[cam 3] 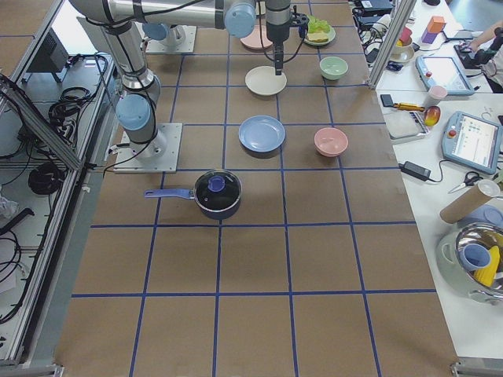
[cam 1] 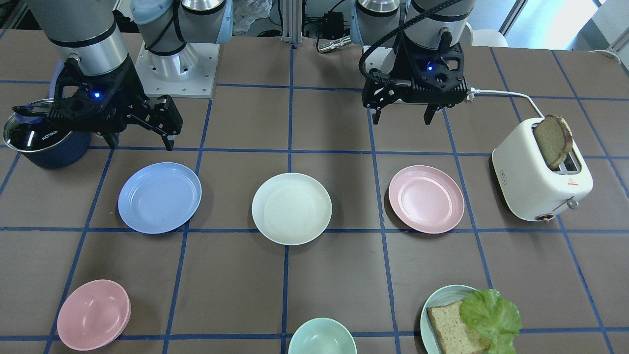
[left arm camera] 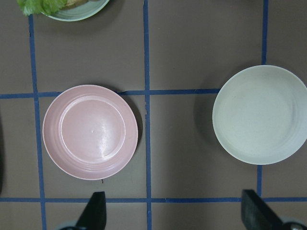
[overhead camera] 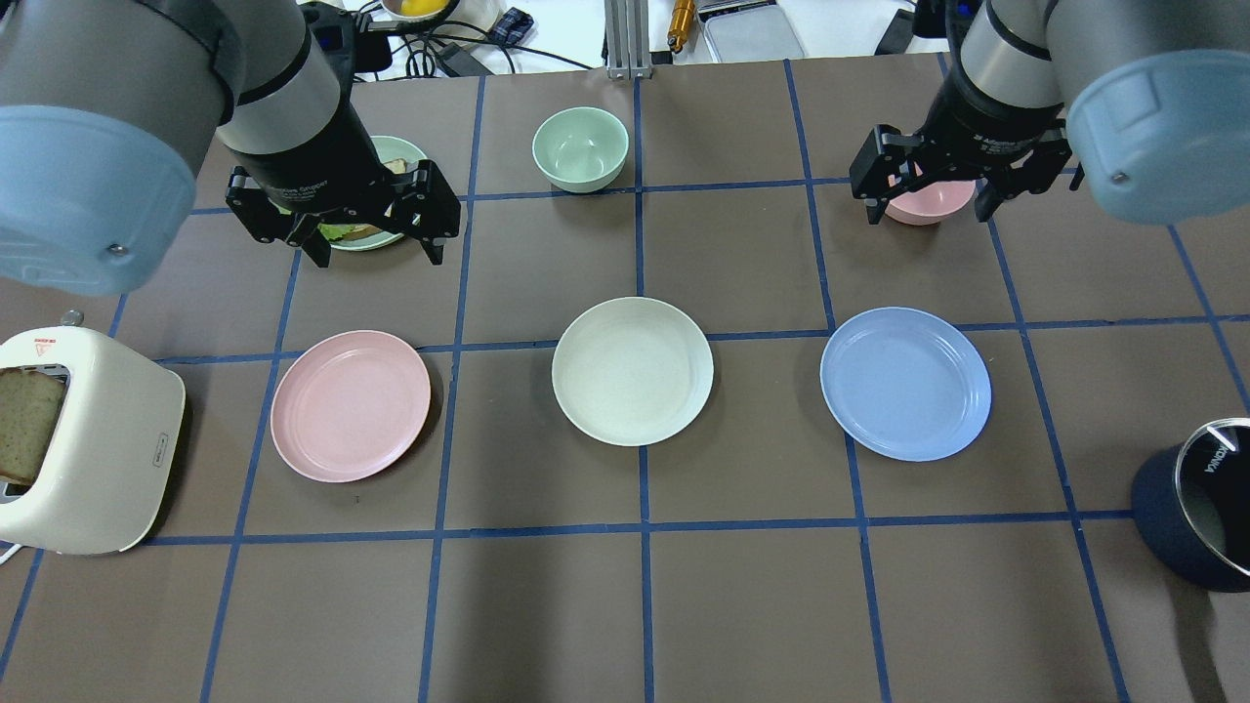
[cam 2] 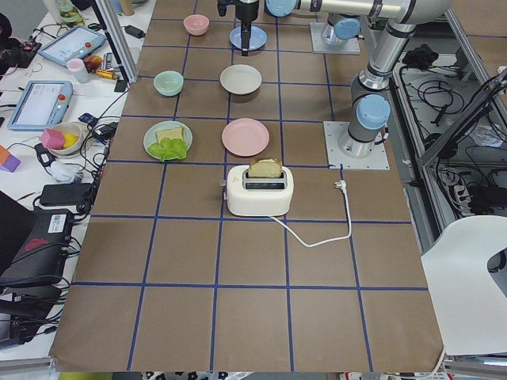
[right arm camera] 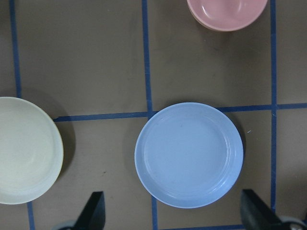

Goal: Stack three plates with pink and blue
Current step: 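Lower the left gripper to the pink plate while the right nears the blue plate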

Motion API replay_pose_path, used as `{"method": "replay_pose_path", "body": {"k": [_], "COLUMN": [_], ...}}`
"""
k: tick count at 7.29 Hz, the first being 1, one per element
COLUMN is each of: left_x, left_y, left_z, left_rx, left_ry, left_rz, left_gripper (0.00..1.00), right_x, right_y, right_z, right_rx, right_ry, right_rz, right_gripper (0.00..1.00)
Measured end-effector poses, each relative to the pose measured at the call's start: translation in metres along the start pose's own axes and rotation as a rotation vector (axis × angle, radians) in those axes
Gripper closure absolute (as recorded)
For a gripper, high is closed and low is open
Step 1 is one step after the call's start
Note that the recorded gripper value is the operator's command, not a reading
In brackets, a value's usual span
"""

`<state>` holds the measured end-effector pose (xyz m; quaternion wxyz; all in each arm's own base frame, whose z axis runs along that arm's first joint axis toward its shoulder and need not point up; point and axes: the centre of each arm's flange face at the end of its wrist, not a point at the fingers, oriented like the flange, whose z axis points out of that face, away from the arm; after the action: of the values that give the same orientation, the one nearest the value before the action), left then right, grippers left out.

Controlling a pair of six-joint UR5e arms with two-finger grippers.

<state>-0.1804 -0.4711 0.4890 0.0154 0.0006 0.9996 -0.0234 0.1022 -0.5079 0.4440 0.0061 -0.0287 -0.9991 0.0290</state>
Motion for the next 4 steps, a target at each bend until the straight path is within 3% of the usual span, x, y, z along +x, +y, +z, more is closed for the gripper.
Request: {"method": "replay_pose_path", "body": {"k": [4], "left_x": [-0.002], "left_y": [-0.008], "left_z": [0.022], "left_rx": [-0.018], "left_ry": [-0.001], "left_rz": [-0.005], "left_gripper": [0.00], "right_x": [0.070], "right_y": [0.007], "right_z": [0.082], "right_rx": [-0.042], "right_ry": [-0.025], "right_rz": [0.056], "right_gripper": [0.00]}}
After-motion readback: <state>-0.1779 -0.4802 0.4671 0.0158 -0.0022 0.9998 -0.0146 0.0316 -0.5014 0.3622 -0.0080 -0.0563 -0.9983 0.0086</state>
